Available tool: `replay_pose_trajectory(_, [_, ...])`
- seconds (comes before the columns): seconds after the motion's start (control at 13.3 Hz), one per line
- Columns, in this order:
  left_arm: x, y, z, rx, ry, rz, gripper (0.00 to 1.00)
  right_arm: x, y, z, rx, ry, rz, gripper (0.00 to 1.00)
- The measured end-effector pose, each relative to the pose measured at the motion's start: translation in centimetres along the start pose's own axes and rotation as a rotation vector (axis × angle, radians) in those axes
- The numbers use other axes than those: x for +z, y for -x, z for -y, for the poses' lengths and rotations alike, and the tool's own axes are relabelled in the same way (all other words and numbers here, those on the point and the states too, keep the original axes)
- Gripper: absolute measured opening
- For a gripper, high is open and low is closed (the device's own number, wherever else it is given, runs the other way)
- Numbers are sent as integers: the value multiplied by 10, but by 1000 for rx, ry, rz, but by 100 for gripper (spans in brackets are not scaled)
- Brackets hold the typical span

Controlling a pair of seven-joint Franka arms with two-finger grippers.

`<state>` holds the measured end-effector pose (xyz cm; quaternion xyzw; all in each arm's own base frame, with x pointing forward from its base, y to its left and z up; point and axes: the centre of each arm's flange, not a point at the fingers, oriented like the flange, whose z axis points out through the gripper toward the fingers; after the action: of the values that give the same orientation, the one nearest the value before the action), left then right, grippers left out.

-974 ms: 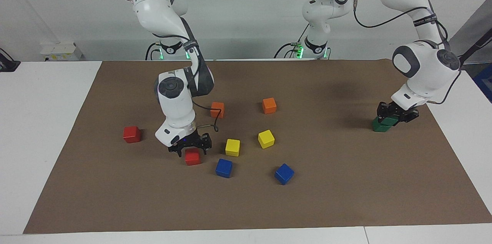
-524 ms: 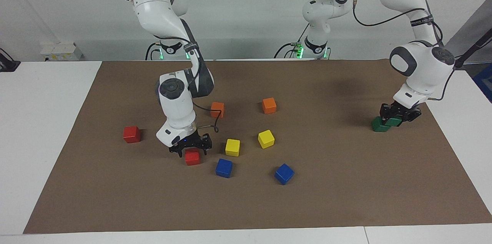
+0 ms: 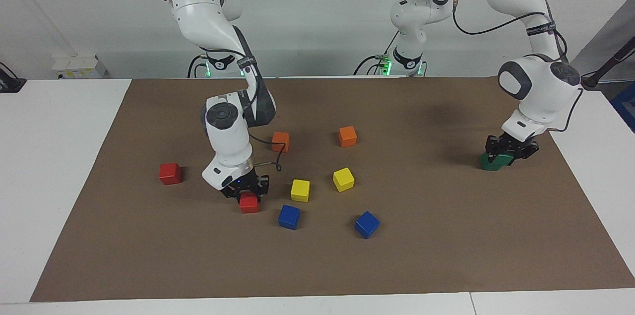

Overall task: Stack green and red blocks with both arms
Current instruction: 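Open the left gripper and withdraw while the right gripper lifts the red block, then carry the red block to the other red block with the right gripper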

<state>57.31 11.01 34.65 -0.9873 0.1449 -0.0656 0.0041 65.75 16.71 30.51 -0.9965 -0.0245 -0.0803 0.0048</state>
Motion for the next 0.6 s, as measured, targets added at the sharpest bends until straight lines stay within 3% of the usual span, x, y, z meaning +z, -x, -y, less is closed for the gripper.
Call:
replay_pose_trajectory(0.22, [0,1,1,-1,0,0,55,-24,-12,-24,36,15,1,55])
replay_pose_trajectory(0.6, [0,1,1,-2,-1,0,55,-132,-14,-113,7,41,26,55])
